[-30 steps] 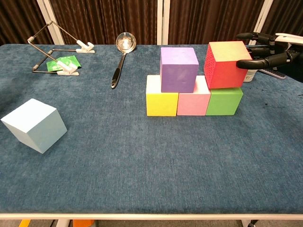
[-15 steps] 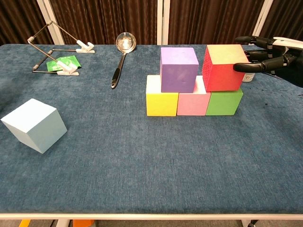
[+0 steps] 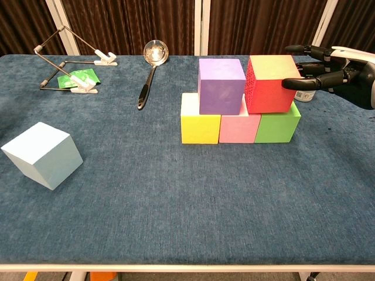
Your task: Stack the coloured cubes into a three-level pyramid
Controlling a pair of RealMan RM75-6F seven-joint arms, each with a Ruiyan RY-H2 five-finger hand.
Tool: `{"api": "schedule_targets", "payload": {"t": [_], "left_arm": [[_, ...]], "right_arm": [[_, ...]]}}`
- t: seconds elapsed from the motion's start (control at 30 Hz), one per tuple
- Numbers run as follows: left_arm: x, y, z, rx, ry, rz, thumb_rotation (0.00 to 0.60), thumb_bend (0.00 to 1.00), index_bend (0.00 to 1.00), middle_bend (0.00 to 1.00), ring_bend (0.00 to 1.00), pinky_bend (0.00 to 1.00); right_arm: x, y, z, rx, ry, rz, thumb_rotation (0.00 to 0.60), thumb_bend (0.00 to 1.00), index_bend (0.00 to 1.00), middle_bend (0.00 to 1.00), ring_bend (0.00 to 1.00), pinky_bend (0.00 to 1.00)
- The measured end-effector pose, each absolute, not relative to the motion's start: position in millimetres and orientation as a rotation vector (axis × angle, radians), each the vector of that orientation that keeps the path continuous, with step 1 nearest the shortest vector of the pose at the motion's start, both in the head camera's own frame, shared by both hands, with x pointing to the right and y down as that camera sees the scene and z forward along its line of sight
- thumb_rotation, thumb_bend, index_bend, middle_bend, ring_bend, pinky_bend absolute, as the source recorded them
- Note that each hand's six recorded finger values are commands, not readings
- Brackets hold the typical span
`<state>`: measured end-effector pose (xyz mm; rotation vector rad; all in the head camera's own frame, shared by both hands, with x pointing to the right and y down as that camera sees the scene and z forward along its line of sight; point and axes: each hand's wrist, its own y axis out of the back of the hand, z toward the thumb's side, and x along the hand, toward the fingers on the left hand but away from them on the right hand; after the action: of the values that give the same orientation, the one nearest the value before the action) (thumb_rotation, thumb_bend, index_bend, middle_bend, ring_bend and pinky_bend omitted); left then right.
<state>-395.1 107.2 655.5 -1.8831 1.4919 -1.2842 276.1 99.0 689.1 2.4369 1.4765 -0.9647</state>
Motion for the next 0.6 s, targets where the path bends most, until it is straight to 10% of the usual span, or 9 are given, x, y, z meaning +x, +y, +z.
{"api": "schedule_targets", "payload": {"t": [0.6], "left_arm": [[-400.2,108.9,658.3,-1.878,1.493,-1.298,0.600,0.02,0.06,0.15,0.04,0.14]], "right_arm": [[270.5,100.7,693.6,2.426,1.478,-0.966,0.600,0.12,0.00,0.54,0.07,0.00]]}}
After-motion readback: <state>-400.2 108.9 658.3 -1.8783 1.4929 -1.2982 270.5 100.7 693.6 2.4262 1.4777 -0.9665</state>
